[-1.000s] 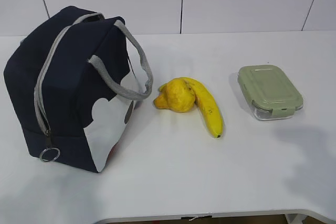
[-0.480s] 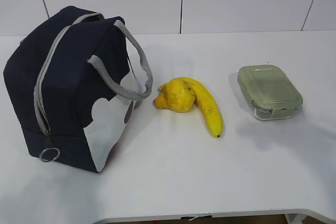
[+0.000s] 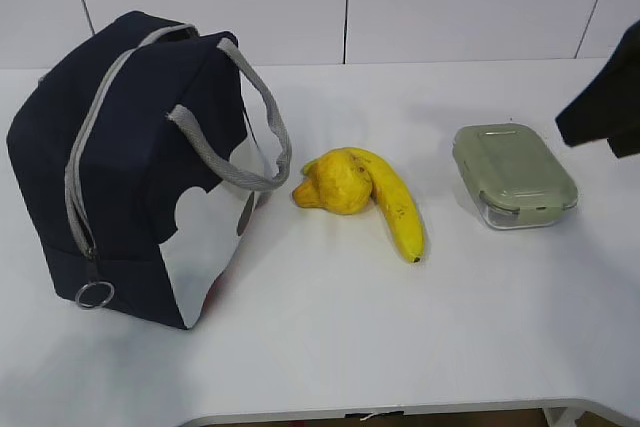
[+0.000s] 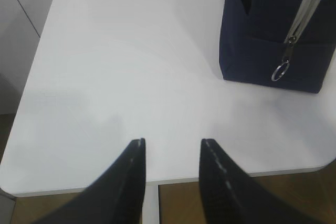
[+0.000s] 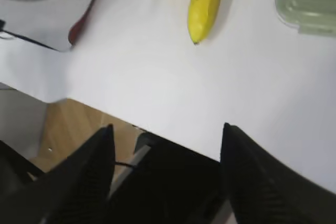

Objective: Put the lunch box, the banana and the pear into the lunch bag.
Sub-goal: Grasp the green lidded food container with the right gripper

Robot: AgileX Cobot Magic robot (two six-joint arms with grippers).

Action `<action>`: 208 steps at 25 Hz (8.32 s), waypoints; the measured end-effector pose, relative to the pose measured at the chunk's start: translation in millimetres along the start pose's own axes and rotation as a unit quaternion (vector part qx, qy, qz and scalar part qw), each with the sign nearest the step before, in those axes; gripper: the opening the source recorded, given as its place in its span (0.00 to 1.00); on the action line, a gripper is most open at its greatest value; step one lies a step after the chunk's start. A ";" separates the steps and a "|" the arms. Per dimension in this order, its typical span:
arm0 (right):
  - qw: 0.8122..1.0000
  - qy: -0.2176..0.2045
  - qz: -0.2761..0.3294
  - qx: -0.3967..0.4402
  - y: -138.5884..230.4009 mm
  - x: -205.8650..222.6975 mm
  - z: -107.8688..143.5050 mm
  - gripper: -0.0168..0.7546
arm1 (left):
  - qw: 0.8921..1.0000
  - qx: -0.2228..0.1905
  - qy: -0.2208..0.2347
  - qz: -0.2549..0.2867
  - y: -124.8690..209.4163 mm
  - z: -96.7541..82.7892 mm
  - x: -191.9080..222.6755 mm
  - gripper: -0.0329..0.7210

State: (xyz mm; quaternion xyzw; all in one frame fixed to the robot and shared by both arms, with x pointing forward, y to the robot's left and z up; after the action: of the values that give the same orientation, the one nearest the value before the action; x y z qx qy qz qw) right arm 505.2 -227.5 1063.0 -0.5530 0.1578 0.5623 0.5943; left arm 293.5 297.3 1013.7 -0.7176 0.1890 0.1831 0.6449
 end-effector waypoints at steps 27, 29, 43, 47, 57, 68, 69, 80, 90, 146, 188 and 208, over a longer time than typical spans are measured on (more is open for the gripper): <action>0.996 -0.019 -0.001 0.092 -47.8 52.1 -145.3 0.69 | 1.000 0.000 0.000 0.000 0.0 0.0 0.0 0.36; 0.996 -0.008 0.012 0.087 -45.4 55.7 -153.1 0.69 | 1.000 0.000 0.000 0.000 0.0 0.0 0.0 0.36; 0.996 0.001 0.023 0.090 -42.5 57.3 -158.1 0.69 | 1.000 0.000 0.000 0.000 0.0 0.0 0.0 0.36; 0.995 -0.007 0.029 0.100 -45.0 70.8 -169.4 0.69 | 1.000 0.000 0.000 0.000 0.0 0.0 0.0 0.36; 0.994 -0.002 0.036 0.099 -55.0 88.2 -193.8 0.69 | 1.000 0.000 0.000 0.000 0.0 0.0 0.0 0.36; 0.991 -0.026 0.053 0.119 -48.9 123.4 -213.8 0.69 | 1.000 0.000 0.000 0.000 0.0 0.0 0.0 0.36; 0.991 -0.029 0.053 0.116 -48.9 124.6 -213.9 0.69 | 1.000 0.000 0.000 0.000 0.0 0.0 0.0 0.36; 0.991 -0.070 0.038 0.112 -48.5 145.5 -216.0 0.69 | 1.000 0.000 0.000 0.000 0.0 0.0 0.0 0.36; 0.989 -0.097 0.015 0.111 -53.6 154.2 -214.3 0.69 | 1.000 0.000 0.000 0.000 0.0 0.0 0.0 0.36; 0.984 -0.153 -0.043 0.085 -68.0 180.4 -208.7 0.79 | 1.000 0.000 0.000 0.000 0.0 0.0 0.0 0.36; 0.978 -0.176 -0.054 0.097 -69.9 184.5 -205.7 0.56 | 1.000 0.000 0.000 0.000 0.0 0.0 0.0 0.36; 0.977 -0.178 -0.053 0.108 -70.3 184.3 -205.3 0.54 | 1.000 0.000 0.000 0.000 0.0 0.0 0.0 0.36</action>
State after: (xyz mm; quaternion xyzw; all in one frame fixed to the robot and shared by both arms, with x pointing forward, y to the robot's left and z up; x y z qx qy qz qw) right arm 712.3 -290.7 878.0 -0.3840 0.0800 0.5989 0.6981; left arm 293.5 297.3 1013.7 -0.7176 0.1890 0.1831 0.6449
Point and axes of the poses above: a point on each arm's last joint axis where the gripper is mounted, x pointing out along that axis toward the gripper, z along the wrist's bending axis when the last joint is at zero, y = z × x, the point moved 7 cm from there along x, pointing out along that axis toward the gripper, and after that the axes turned 7 degrees about -x, right-handed, at the moved point
